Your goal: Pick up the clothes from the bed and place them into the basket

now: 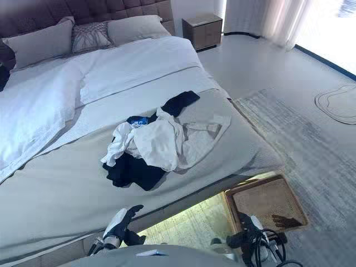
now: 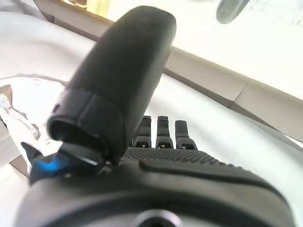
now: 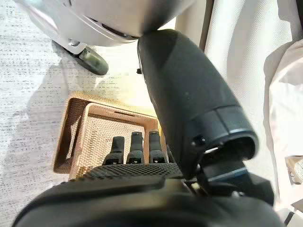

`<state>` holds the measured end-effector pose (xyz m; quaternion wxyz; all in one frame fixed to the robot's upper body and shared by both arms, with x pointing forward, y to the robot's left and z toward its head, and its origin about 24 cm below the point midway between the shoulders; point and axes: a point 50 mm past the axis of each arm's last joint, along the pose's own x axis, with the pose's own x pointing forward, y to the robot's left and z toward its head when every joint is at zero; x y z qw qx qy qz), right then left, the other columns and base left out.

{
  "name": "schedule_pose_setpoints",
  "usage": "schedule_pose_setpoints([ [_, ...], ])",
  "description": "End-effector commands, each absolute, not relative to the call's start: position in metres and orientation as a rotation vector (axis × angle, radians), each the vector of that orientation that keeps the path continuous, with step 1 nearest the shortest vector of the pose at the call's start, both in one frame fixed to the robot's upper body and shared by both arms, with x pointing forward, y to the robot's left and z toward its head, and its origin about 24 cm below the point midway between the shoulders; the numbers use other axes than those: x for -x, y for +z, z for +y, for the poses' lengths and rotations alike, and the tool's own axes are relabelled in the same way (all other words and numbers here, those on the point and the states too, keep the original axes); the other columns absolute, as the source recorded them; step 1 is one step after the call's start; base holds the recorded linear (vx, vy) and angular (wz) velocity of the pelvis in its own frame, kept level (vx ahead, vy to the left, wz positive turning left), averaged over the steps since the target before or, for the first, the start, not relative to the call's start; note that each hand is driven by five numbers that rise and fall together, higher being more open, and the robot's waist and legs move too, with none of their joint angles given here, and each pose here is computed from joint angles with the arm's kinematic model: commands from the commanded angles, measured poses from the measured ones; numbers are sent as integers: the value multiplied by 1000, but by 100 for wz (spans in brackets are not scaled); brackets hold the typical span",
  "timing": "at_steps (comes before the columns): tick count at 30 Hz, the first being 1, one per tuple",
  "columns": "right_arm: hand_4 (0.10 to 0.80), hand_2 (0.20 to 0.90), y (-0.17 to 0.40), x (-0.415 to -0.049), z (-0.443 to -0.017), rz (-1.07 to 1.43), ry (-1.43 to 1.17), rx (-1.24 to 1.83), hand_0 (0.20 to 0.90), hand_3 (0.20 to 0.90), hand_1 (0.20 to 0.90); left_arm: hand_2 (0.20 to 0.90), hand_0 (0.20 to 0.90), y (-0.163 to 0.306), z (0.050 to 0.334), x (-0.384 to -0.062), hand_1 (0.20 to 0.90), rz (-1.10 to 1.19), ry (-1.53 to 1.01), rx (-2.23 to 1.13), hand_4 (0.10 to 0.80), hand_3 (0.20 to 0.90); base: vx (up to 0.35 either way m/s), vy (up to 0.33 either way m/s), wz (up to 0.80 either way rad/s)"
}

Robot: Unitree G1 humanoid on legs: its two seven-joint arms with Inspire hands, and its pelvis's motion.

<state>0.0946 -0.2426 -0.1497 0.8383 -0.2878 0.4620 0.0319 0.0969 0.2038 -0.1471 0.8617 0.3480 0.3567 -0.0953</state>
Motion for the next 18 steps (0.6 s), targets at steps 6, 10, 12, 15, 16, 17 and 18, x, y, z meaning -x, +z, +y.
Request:
schedule_pose_setpoints([
  [6, 800, 900, -152, -109, -227, 969, 150, 604, 900, 900, 900, 900, 900, -140, 214, -127, 900, 716, -152, -729, 800, 900, 0, 0, 0],
  [10, 800, 900, -151, -112, -229, 969, 155, 603, 900, 900, 900, 900, 900, -141, 214, -128, 900, 737, -190, -740, 800, 900, 0, 0, 0],
  [12, 800, 900, -150, -114, -228, 959, 156, 602, 900, 900, 900, 900, 900, -140, 213, -130, 900, 735, -184, -738, 800, 900, 0, 0, 0],
  [15, 800, 900, -151, -113, -228, 957, 155, 595, 900, 900, 900, 900, 900, -140, 214, -129, 900, 729, -173, -740, 800, 900, 0, 0, 0],
  [16, 800, 900, -151, -113, -228, 957, 154, 595, 900, 900, 900, 900, 900, -140, 214, -129, 900, 729, -173, -740, 800, 900, 20, -26, 4],
  [17, 800, 900, -151, -112, -228, 958, 146, 595, 900, 900, 900, 900, 900, -140, 215, -129, 900, 728, -170, -743, 800, 900, 12, -22, 4],
  [18, 800, 900, -151, -112, -228, 959, 143, 594, 900, 900, 900, 900, 900, -140, 215, -130, 900, 725, -168, -746, 800, 900, 11, -28, 4],
])
